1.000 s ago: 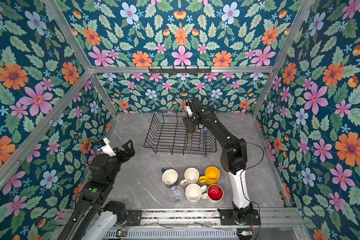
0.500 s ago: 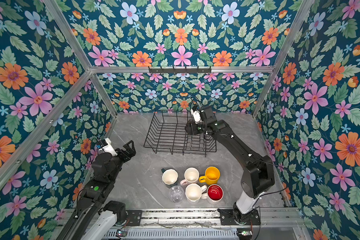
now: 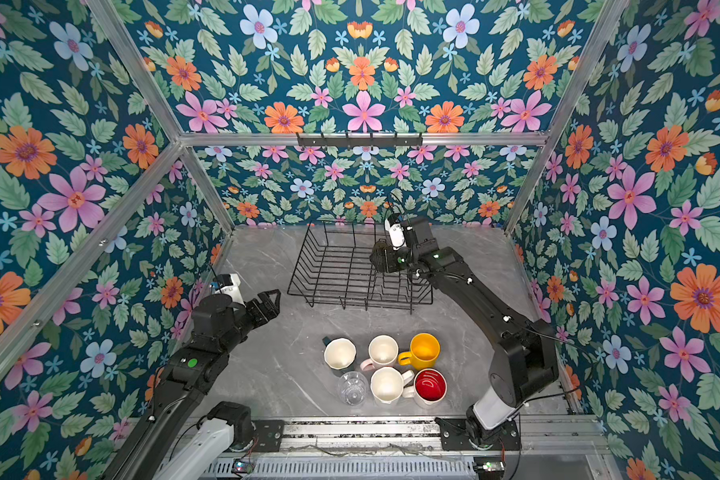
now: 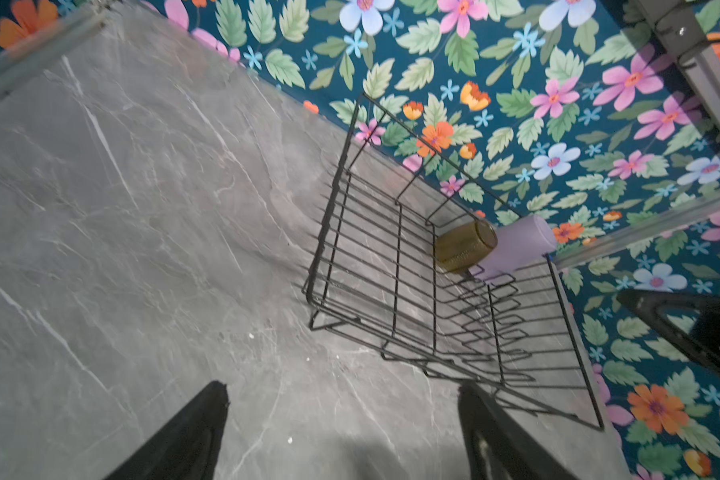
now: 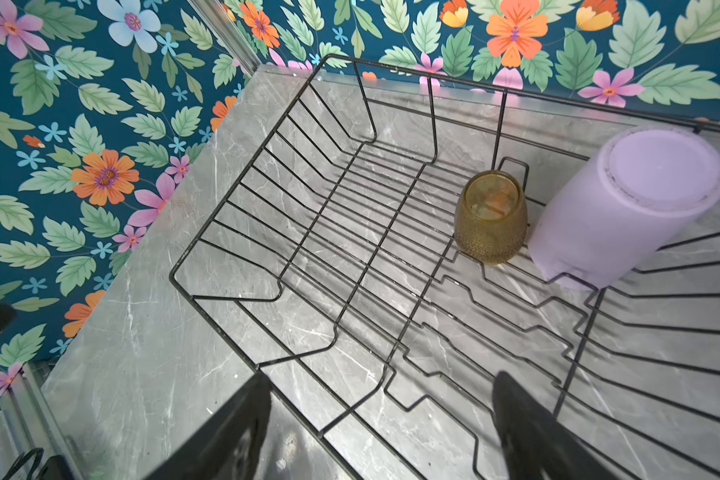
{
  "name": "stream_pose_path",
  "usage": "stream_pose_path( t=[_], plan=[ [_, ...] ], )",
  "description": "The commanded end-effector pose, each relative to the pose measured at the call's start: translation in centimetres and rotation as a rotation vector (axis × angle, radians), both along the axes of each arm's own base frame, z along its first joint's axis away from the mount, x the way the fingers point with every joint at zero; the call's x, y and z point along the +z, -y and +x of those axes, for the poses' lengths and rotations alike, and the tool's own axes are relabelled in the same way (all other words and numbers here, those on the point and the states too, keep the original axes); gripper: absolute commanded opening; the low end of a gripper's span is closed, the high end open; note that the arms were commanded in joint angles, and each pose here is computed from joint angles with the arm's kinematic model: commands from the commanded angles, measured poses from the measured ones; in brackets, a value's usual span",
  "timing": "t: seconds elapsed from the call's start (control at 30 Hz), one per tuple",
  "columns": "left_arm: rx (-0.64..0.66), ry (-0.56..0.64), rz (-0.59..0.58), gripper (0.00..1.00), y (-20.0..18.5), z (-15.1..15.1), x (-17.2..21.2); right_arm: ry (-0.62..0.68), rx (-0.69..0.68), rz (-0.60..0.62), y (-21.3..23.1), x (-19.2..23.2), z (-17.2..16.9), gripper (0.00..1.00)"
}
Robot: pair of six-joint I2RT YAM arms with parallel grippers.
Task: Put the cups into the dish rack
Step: 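Reach the left gripper toward the dark green mug while the right draws back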
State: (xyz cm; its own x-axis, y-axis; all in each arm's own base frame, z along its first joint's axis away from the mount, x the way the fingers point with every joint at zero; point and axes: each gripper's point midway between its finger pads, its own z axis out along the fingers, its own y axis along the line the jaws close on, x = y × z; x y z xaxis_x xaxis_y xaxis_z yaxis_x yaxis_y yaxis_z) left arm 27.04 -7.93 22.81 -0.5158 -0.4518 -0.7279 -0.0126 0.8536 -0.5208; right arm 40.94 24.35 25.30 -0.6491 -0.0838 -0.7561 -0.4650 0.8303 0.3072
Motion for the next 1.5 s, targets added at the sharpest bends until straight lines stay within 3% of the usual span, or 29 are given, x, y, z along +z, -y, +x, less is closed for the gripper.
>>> stream_pose_path(
  t=[0.0,0.27,0.7,1.17,1.47],
  plan=[
    [-0.104,-0.094,-0.015,0.85,1.5,-1.7,-1.7,0.018,0.001,0.026,-0.3,0.6,0.3,0.83],
    [-0.188,-0.18,-0.087,0.74,3.1,-3.6,-3.3,0.002,0.002,0.02,-0.4,0.0,0.5,0.83],
    [-0.29,-0.242,-0.121,0.67,6.3,-6.5,-4.3,-0.019,-0.003,0.023,-0.5,-0.5,0.3,0.83],
    [-0.426,-0.368,0.06,0.6,12.9,-10.3,-6.4,-0.031,-0.011,0.004,0.0,-1.2,-0.1,0.83],
    [-0.417,-0.451,0.147,0.57,13.6,-11.3,-9.0,-0.026,-0.016,-0.007,0.5,-1.6,-0.6,0.83]
  ],
)
